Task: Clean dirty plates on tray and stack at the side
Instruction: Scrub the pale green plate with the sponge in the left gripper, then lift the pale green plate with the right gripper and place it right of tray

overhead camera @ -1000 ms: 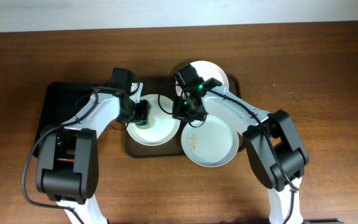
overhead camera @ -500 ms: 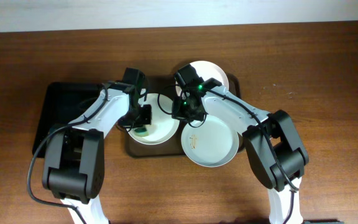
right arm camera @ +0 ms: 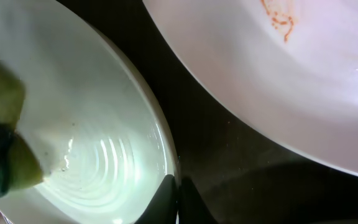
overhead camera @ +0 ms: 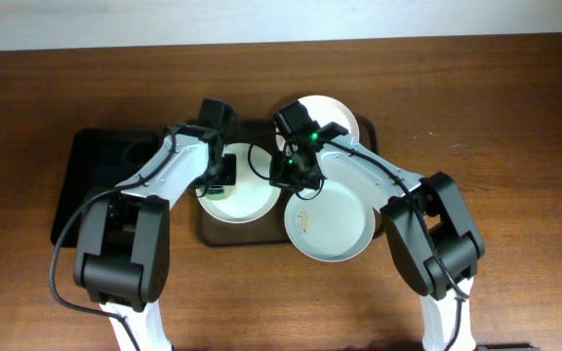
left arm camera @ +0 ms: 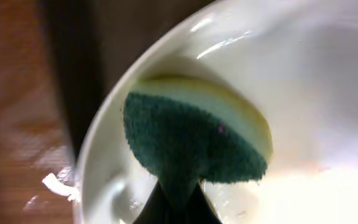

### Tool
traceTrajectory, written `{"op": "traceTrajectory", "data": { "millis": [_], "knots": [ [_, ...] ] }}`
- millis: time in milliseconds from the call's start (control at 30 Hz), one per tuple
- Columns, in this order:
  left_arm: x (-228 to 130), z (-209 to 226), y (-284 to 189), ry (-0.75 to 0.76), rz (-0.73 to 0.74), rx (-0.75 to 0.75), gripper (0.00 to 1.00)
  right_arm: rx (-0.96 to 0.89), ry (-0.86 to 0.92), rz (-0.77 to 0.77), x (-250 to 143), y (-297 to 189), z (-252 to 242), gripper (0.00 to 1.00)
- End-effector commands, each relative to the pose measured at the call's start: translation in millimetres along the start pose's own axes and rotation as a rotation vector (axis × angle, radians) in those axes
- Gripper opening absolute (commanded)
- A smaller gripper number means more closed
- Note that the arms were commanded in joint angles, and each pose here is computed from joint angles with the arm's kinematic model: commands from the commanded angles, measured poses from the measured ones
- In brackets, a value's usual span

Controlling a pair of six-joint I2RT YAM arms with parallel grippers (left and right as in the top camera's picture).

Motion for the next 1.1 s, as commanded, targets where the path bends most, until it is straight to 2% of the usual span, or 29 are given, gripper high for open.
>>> {"op": "traceTrajectory", "data": {
  "millis": [0, 67, 200, 333, 433, 533, 600, 633, 667, 733, 767, 900, 933, 1067],
  "knots": [
    [1, 18, -11, 0.022, 0.075, 0.165, 0.00, -0.010, -0.005, 0.003, -1, 3, 1, 0.04],
    [18, 18, -40, 0.017, 0.053, 0.148, 0.00, -0.010, -0.006, 0.003, -1, 3, 1, 0.04],
    [46, 7, -90, 0.002, -0.026, -0.035, 0.00, -0.009, -0.013, 0.001, -1, 3, 1, 0.04],
    [49, 7, -93, 0.001, -0.040, -0.039, 0.01, 0.007, -0.023, -0.019, 2, 4, 4, 0.04],
    [49, 7, -93, 0.001, -0.040, -0.039, 0.00, 0.003, -0.033, -0.018, -1, 11, 7, 0.16],
    [49, 7, -93, 0.001, -0.040, -0.039, 0.01, 0.003, -0.046, -0.008, -7, 13, 11, 0.18],
    [49, 7, -93, 0.000, -0.042, -0.040, 0.00, -0.002, -0.071, 0.004, -16, 20, 17, 0.18],
    [49, 6, -93, 0.001, -0.041, -0.048, 0.01, -0.007, -0.061, 0.011, -18, 22, 17, 0.14],
    [49, 6, -93, 0.001, -0.042, -0.051, 0.01, -0.011, -0.054, 0.014, -19, 22, 16, 0.04],
    [50, 6, -93, 0.000, -0.046, -0.052, 0.00, 0.017, -0.059, 0.028, -19, 17, 20, 0.04],
    [50, 5, -93, 0.001, -0.047, -0.056, 0.00, 0.027, -0.079, 0.022, -16, 8, 23, 0.04],
    [51, 5, -93, 0.000, -0.052, -0.063, 0.01, 0.063, -0.143, -0.094, -5, -77, 32, 0.04],
    [51, 5, -93, 0.000, -0.052, -0.061, 0.00, 0.003, -0.130, -0.187, -2, -111, 21, 0.04],
    [54, 16, -92, -0.029, -0.065, -0.064, 0.01, -0.267, -0.118, -0.404, -4, -163, -7, 0.04]
  ]
}}
Point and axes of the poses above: each gripper's point midway between its finger pads, its own y axis out along the fingers, its own z axis along the line the jaws close on, x = y × z, the point moved 9 cm from there along -y, back along the fingers, and after that the axes turned 7 degrees about y, right-handed, at the moved point
